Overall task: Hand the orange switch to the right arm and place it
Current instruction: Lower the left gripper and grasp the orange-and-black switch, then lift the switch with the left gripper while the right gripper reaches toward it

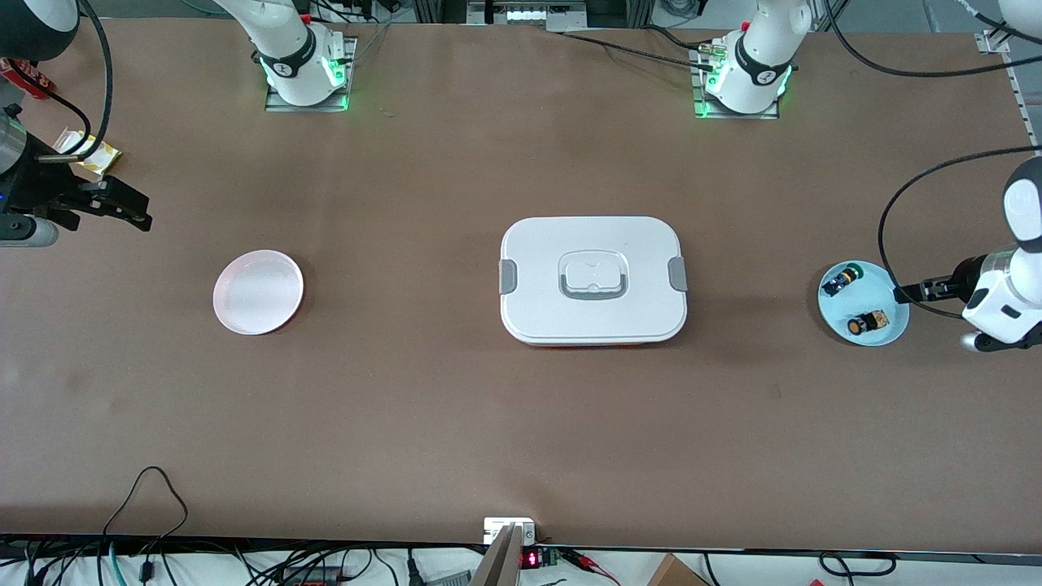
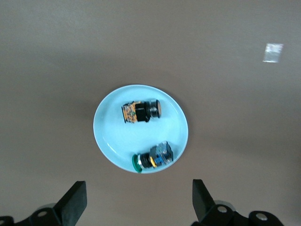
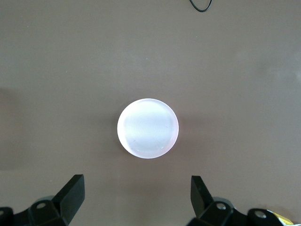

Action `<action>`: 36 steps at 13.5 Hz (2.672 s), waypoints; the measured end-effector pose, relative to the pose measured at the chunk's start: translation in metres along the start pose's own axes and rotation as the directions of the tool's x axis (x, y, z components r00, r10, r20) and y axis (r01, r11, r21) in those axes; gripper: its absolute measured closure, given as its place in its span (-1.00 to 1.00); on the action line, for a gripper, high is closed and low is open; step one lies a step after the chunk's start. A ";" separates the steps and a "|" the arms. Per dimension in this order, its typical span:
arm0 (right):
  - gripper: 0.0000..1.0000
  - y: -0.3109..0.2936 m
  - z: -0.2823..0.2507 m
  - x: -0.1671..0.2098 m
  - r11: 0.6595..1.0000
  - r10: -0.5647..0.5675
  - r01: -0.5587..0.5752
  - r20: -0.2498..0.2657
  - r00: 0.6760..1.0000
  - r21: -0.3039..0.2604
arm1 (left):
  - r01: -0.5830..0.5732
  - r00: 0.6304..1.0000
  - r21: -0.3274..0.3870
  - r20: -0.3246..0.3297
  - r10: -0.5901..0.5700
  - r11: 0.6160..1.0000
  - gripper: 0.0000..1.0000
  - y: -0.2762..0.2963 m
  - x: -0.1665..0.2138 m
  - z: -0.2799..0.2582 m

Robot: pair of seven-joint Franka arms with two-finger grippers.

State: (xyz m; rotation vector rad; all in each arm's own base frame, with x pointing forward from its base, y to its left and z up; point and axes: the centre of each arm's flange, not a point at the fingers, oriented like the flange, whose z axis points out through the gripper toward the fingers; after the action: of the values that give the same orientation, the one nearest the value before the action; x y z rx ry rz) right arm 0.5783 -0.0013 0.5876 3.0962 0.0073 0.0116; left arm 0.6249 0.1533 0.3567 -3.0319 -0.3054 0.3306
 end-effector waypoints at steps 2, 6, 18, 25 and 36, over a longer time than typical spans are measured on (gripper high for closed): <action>-1.00 0.008 0.000 0.000 1.000 0.017 -0.017 0.000 1.000 0.007 | 0.005 1.000 -0.008 -0.011 -0.005 1.000 -0.96 -0.002 0.014 0.031; -1.00 0.008 -0.001 0.000 1.000 0.018 -0.018 -0.001 1.000 0.012 | 0.022 0.998 -0.054 -0.064 -0.026 0.998 -0.95 0.001 0.024 0.080; -1.00 0.008 -0.001 0.000 1.000 0.018 -0.018 -0.001 1.000 0.013 | 0.037 0.995 -0.116 -0.085 -0.047 0.993 -0.95 -0.018 0.019 0.156; -1.00 0.008 -0.001 0.000 1.000 0.018 -0.018 0.000 1.000 0.013 | 0.029 0.996 -0.117 -0.081 -0.039 0.993 -0.96 -0.025 0.021 0.182; -1.00 0.006 -0.001 0.000 1.000 0.014 -0.014 -0.001 1.000 0.013 | -0.007 0.998 -0.141 0.066 0.017 0.990 -0.44 -0.010 0.017 0.112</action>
State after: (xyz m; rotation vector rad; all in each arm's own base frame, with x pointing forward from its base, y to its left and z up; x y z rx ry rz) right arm 0.5786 -0.0072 0.5885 3.1094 -0.0148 0.0137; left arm 0.6141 0.1727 0.2449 -3.1668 -0.3282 0.4302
